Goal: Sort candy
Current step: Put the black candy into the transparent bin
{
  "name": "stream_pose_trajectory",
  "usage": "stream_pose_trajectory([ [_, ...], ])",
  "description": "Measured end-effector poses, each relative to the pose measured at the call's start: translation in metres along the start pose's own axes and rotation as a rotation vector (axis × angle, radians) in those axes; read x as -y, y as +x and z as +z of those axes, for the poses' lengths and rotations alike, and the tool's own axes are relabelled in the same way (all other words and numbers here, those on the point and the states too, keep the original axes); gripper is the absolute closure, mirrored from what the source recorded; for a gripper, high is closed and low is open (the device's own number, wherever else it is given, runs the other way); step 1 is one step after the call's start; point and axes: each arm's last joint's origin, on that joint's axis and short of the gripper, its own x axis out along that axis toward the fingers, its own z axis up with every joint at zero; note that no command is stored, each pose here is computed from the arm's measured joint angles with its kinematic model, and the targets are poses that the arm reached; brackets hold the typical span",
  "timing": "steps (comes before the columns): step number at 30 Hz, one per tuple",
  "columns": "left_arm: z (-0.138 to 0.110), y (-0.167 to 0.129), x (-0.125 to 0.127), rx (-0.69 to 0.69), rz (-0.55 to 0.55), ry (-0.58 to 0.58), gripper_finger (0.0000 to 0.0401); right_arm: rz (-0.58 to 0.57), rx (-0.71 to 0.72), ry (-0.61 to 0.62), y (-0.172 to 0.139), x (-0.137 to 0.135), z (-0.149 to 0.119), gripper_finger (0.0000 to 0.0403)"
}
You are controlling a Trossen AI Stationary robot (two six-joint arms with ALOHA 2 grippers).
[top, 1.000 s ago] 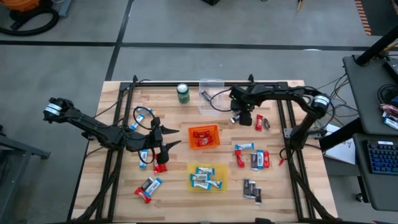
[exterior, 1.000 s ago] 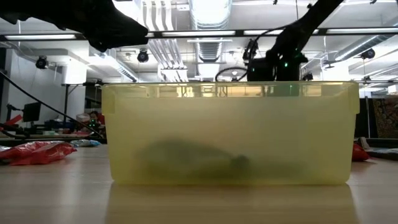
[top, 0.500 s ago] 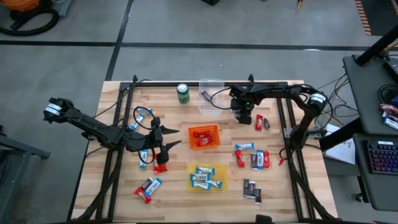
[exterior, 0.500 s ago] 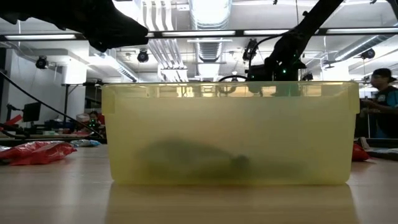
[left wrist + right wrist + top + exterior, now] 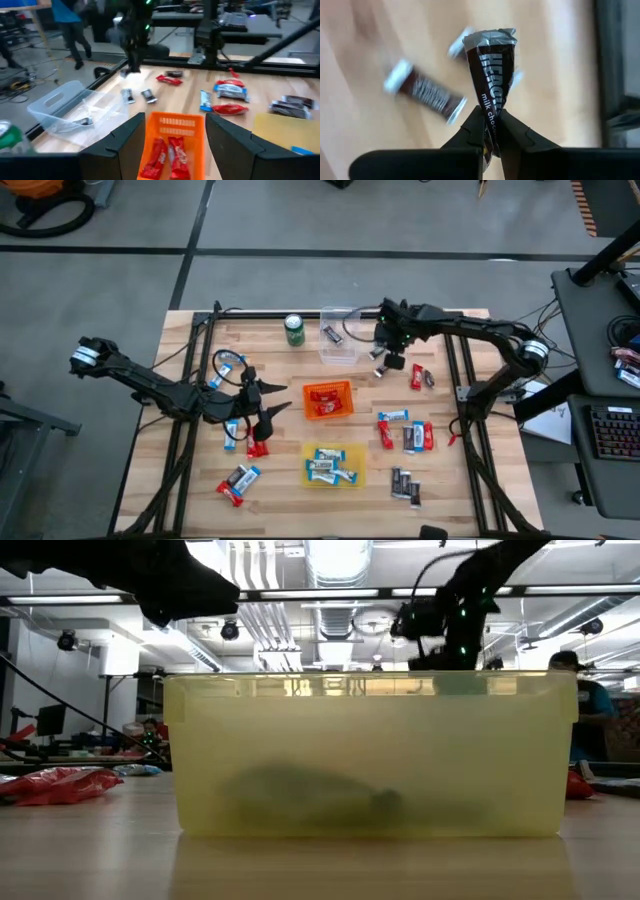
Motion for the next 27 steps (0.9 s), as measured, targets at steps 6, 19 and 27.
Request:
stream_pose_trajectory([
  [6, 0.016, 0.004, -0.003, 0.020, 0.036, -0.002, 0.0210, -0.090, 0.237, 0.051, -0.025, 0.012, 0.025, 0.0385],
  [19, 0.038, 0.014, -0.030, -0.240, 0.206, 0.023, 0.0210, -0.112, 0.399, 0.015, 0.020, 0.029, 0.078, 0.0385],
  [27, 0.029, 0.016, -0.053, -0.376, 0.331, 0.006, 0.0210, -0.108, 0.374, -0.019, 0.049, 0.038, 0.105, 0.0383],
])
